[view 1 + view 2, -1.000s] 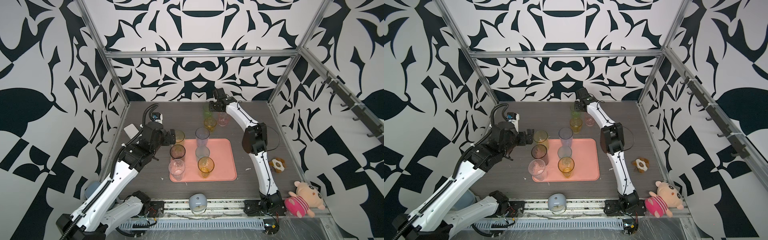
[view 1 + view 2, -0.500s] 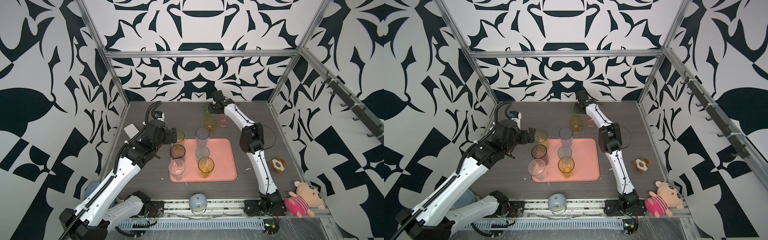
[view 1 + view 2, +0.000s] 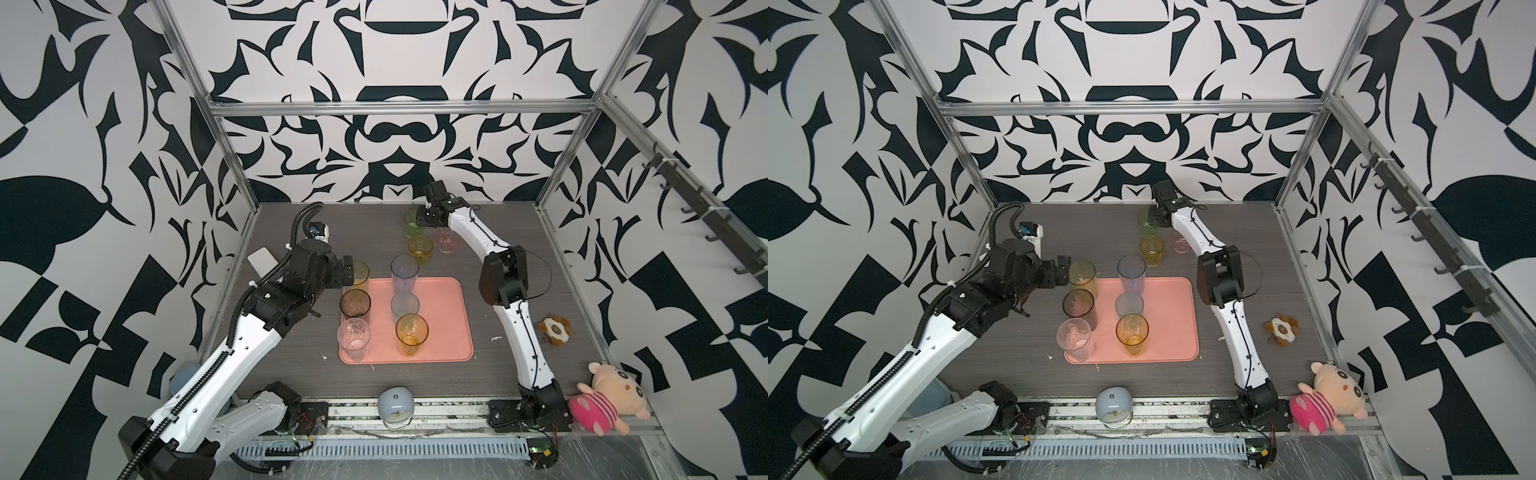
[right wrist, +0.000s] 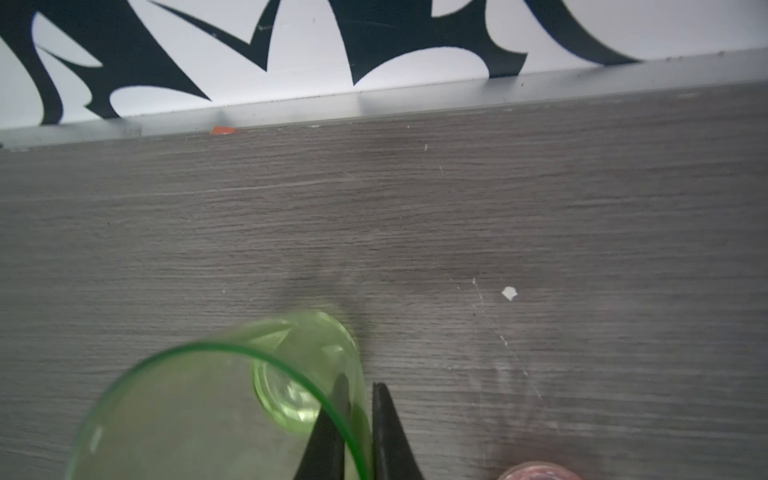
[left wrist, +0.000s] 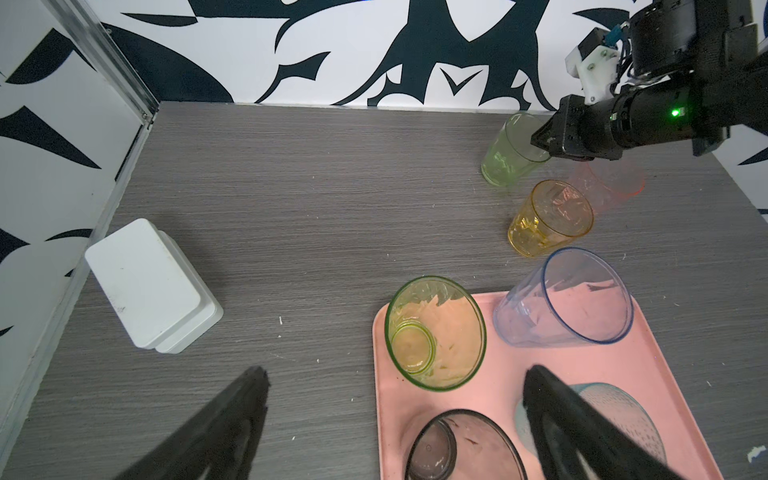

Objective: Place the glasses into the tray
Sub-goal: 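Lift the green glass off the table with the right gripper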

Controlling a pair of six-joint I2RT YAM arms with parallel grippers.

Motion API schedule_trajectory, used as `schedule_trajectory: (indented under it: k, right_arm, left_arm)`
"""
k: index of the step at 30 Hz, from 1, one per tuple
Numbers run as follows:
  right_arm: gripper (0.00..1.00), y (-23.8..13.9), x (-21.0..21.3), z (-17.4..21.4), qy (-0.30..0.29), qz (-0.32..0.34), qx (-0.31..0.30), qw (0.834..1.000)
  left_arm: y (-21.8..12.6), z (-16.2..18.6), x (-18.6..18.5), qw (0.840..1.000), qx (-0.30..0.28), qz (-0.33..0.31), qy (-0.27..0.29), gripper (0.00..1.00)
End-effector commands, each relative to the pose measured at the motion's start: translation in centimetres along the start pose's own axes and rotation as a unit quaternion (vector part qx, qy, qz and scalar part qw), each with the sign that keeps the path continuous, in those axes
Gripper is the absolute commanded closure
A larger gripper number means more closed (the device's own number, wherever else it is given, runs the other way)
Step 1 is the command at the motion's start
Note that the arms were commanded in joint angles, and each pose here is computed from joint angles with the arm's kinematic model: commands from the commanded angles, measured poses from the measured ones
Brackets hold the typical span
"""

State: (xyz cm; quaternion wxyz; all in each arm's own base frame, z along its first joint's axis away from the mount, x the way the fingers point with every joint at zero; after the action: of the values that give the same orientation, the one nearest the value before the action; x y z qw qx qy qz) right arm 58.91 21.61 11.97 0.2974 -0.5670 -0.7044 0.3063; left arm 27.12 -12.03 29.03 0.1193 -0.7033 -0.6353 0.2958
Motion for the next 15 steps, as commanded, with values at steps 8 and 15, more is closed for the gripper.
schedule_trajectory:
  k: [8,15]
  right_arm:
    - [1.0,-7.7,0.1,-5.3,0.021,-0.008,-0.071,0.997]
    - [1.0,-12.2,0.1,-6.3,0.017,-0.013,-0.079,0.997]
  left_arm:
    - [-1.3,-1.0,-0.3,1.0,-0.011,0.016,-0.011,0.01]
    - [-2.0,-1.1,0.0,1.0,-0.017,0.017,-0.019,0.0]
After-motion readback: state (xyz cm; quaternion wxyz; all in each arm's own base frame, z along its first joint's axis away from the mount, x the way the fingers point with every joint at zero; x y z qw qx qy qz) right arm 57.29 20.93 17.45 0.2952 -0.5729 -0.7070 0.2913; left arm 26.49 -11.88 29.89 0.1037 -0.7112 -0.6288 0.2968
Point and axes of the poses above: each gripper's point midway between its finger pads, its own y axis out along the fingers, its own x axis along the line the jaws close on, z = x × y, the point moved 3 cm from there along -y, back along the fingers, and after that the axes turned 11 degrees about -y, right-handed, at the moved point
